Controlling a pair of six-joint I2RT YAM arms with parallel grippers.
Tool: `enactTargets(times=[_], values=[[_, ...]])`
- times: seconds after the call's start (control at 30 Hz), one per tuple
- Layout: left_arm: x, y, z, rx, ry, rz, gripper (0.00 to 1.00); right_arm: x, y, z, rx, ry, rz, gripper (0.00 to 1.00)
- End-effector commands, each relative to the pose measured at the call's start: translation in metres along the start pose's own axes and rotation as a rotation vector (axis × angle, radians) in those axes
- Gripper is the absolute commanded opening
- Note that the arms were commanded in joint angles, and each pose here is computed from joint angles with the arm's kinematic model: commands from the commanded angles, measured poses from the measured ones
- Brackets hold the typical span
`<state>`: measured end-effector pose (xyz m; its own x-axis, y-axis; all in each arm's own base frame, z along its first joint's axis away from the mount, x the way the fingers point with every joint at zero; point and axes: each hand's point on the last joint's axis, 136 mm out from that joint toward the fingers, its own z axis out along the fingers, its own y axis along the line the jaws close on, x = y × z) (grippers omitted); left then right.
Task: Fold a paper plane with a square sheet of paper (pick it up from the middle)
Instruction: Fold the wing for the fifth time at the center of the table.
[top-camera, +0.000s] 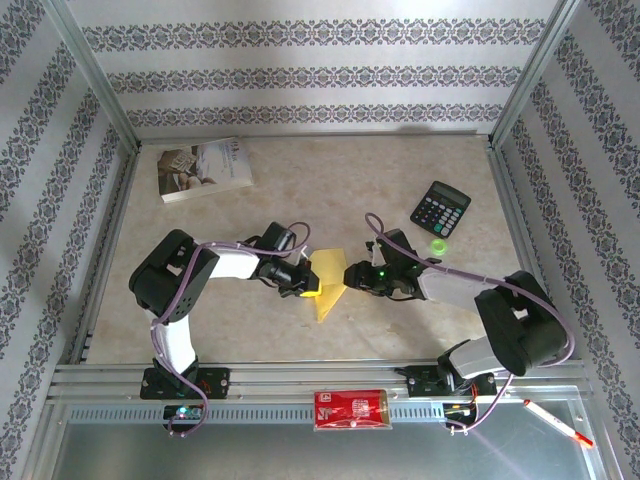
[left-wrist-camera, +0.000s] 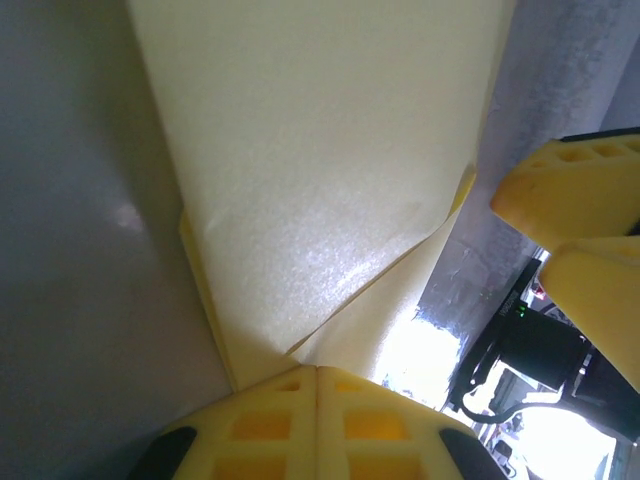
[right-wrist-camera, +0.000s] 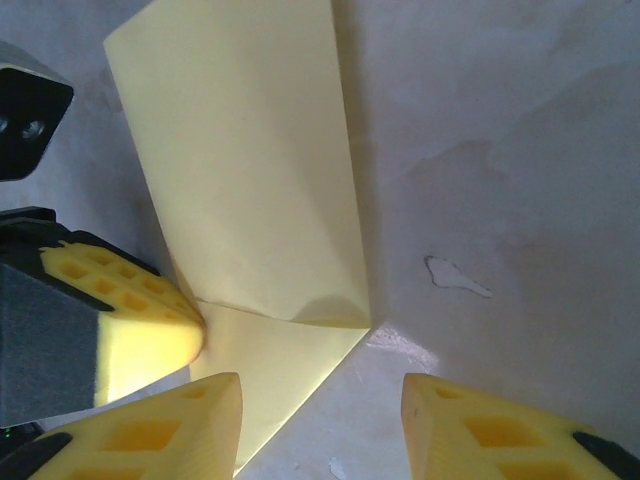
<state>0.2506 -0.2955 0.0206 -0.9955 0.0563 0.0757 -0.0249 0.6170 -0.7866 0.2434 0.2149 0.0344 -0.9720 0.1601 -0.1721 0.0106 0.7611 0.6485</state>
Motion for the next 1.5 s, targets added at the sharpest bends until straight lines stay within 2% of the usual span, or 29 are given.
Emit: enactTargets(times=[0.0,0.27,0.43,0.63,0.77,0.83,0.93,1.13,1.23,1.47], values=[[-0.003,0.012,0.000,-0.008,0.008,0.010,0.00,-0.006,0.009,0.001,-0.050,0.016,-0.011,0.46],[-0.004,0.016,0.001,-0.009,0.015,0.011,0.00,-0.012,0.018,0.013,-0.114,0.036,-0.014,0.43],[-0.004,0.017,0.000,-0.019,0.015,0.015,0.00,-0.022,0.021,0.021,-0.149,0.031,-0.013,0.31],[-0.009,0.012,-0.002,-0.021,0.002,0.026,0.01,-0.024,0.026,0.016,-0.173,0.016,-0.007,0.10],[-0.016,-0.003,-0.013,-0.011,-0.058,0.078,0.14,-0.019,0.025,0.008,-0.165,-0.017,0.084,0.05],[-0.018,-0.012,-0.022,-0.015,-0.114,0.128,0.24,-0.014,0.028,0.004,-0.149,-0.050,0.133,0.04],[-0.015,-0.022,-0.034,-0.046,-0.214,0.220,0.33,-0.006,0.027,0.003,-0.111,-0.102,0.222,0.04],[0.020,-0.037,-0.037,-0.228,-0.357,0.549,0.42,0.004,0.029,0.003,-0.095,-0.156,0.364,0.03],[0.031,-0.038,-0.034,-0.278,-0.402,0.654,0.45,0.005,0.033,0.002,-0.110,-0.165,0.414,0.02],[0.044,-0.039,-0.023,-0.426,-0.465,0.892,0.58,0.003,0.040,-0.003,-0.140,-0.177,0.484,0.02]])
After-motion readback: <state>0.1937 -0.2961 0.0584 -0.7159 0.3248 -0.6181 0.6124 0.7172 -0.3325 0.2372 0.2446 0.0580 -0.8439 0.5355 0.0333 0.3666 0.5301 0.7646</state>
